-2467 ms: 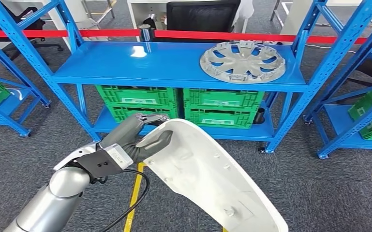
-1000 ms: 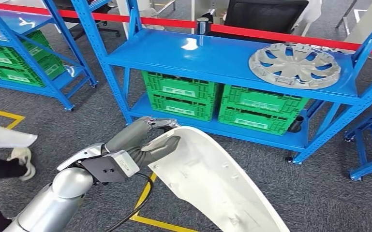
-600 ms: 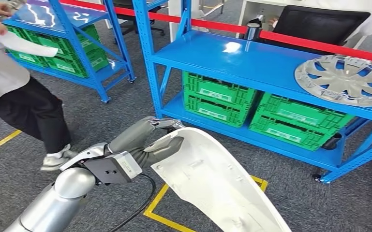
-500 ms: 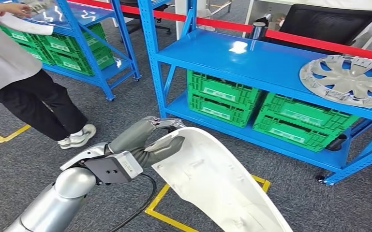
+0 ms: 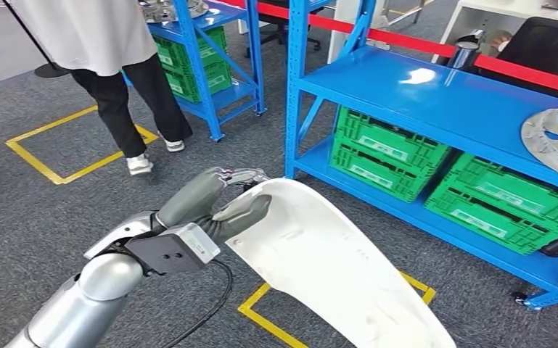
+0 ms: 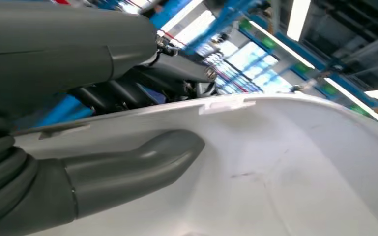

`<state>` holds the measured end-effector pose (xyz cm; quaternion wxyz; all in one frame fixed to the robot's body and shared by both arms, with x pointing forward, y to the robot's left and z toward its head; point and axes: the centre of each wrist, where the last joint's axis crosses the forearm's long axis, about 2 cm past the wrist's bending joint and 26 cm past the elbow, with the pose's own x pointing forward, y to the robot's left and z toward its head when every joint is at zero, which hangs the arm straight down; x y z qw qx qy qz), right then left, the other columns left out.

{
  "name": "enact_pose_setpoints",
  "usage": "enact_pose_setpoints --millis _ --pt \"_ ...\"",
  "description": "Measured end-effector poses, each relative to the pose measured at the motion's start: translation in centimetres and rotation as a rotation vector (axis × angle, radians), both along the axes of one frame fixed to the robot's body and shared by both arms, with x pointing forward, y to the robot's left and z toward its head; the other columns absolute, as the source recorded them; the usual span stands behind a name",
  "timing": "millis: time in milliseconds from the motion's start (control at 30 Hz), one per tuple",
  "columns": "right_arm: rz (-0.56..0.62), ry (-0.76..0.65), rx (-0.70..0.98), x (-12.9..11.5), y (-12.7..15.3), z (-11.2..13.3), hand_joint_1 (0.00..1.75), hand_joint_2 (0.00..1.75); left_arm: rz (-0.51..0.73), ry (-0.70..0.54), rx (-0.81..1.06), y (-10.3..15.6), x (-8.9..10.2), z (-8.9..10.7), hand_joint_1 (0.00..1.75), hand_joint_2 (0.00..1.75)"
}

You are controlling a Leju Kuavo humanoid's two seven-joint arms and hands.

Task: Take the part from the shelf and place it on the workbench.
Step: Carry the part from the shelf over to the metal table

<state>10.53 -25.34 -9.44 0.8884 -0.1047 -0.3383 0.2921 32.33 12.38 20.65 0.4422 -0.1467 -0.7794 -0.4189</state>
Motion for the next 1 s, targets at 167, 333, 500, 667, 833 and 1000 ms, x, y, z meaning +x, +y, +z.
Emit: enact_pose_setpoints --millis 167,333,500,667,833,1000 --pt "0.001 -0.006 0.004 0.07 0.06 0.02 0.0 0.0 0.076 -0.048 0.009 -0.28 -0.01 0.58 1.75 1.75" --pt "-0.002 -0.002 0.005 -0.09 0.03 -0.02 0.0 0.0 0.107 -0.062 0.019 -0.37 -0.15 0.48 1.75 1.75" --pt "-0.009 -0.005 0.009 0.02 -0.01 0.0 0.0 0.0 0.139 -0.081 0.028 -0.39 -0.15 0.61 1.75 1.75" --pt "-0.015 -0.006 0.01 0.09 -0.07 0.01 0.0 0.0 0.18 -0.109 0.033 -0.2 -0.07 0.66 1.75 1.75" --pt "-0.017 -0.003 0.008 -0.02 -0.15 -0.02 0.0 0.0 0.231 -0.133 0.034 0.04 -0.06 0.43 1.75 1.75" --pt "-0.01 -0.008 0.009 0.27 -0.08 0.05 0.0 0.0 0.261 -0.145 0.013 0.34 -0.03 0.45 1.75 1.75"
